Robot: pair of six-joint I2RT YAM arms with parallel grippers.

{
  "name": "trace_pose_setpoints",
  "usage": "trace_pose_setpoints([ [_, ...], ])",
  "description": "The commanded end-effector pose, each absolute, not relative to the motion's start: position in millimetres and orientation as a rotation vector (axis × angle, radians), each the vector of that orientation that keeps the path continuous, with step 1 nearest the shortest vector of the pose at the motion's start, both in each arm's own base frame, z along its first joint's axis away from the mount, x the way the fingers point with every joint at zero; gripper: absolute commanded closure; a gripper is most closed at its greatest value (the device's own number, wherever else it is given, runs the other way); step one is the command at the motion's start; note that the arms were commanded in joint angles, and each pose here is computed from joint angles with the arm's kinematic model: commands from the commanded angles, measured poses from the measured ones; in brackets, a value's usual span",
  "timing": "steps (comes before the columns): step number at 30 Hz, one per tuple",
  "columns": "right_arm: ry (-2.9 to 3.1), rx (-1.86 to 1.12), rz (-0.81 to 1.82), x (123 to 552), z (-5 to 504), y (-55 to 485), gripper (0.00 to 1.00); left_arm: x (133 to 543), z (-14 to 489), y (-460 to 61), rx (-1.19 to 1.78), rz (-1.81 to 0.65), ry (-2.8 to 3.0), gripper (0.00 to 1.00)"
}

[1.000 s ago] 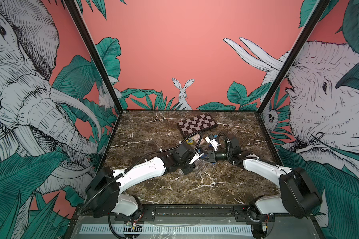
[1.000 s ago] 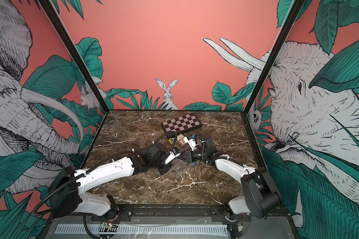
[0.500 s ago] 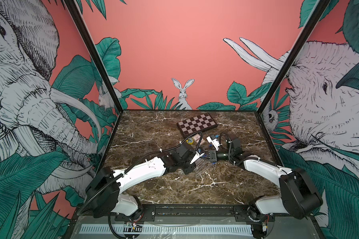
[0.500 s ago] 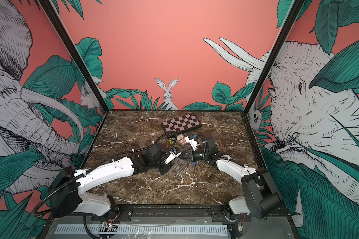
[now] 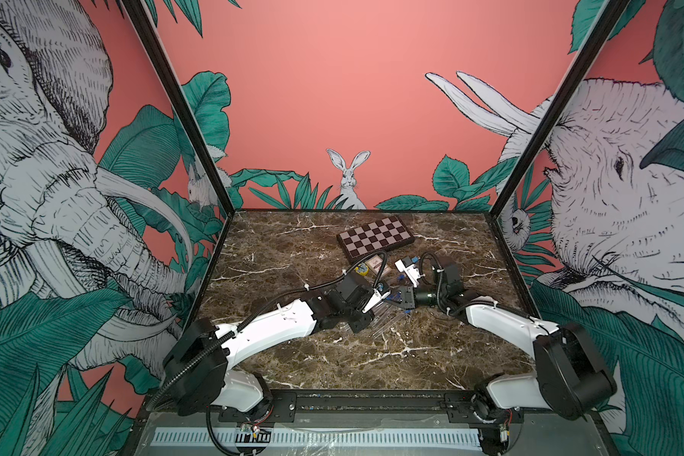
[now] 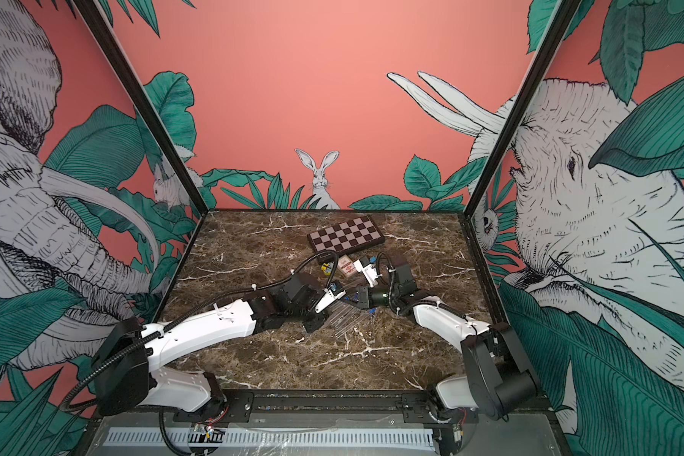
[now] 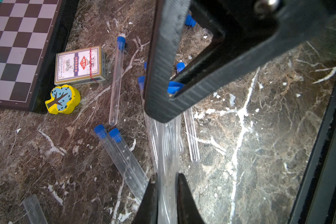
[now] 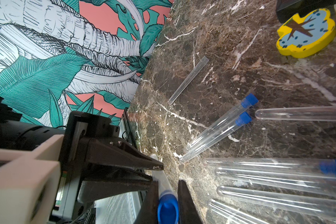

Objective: Remove stoppers from test tubes
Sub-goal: Open the stopper on the test tube, then place the test tube at the center of the board.

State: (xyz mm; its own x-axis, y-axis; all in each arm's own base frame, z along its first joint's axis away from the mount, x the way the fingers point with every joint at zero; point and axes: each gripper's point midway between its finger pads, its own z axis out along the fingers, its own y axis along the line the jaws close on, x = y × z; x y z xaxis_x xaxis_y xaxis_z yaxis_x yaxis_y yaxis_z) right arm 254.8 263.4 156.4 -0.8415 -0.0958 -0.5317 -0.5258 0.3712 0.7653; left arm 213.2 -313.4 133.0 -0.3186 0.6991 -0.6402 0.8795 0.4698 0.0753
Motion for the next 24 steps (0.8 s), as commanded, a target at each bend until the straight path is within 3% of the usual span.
trace_pose_setpoints([
  [1, 2.152, -0.521, 1.416, 269, 172, 254, 0.85, 212, 115, -285, 1.317, -0.252, 2.213, 0.92],
  [17, 2.177, -0.511, 1.381, 272, 171, 250, 0.86, 213, 116, -282, 1.293, -0.246, 2.214, 0.92],
  [24, 2.323, -0.490, 1.216, 272, 143, 234, 0.87, 246, 115, -242, 1.037, -0.174, 2.367, 0.92],
])
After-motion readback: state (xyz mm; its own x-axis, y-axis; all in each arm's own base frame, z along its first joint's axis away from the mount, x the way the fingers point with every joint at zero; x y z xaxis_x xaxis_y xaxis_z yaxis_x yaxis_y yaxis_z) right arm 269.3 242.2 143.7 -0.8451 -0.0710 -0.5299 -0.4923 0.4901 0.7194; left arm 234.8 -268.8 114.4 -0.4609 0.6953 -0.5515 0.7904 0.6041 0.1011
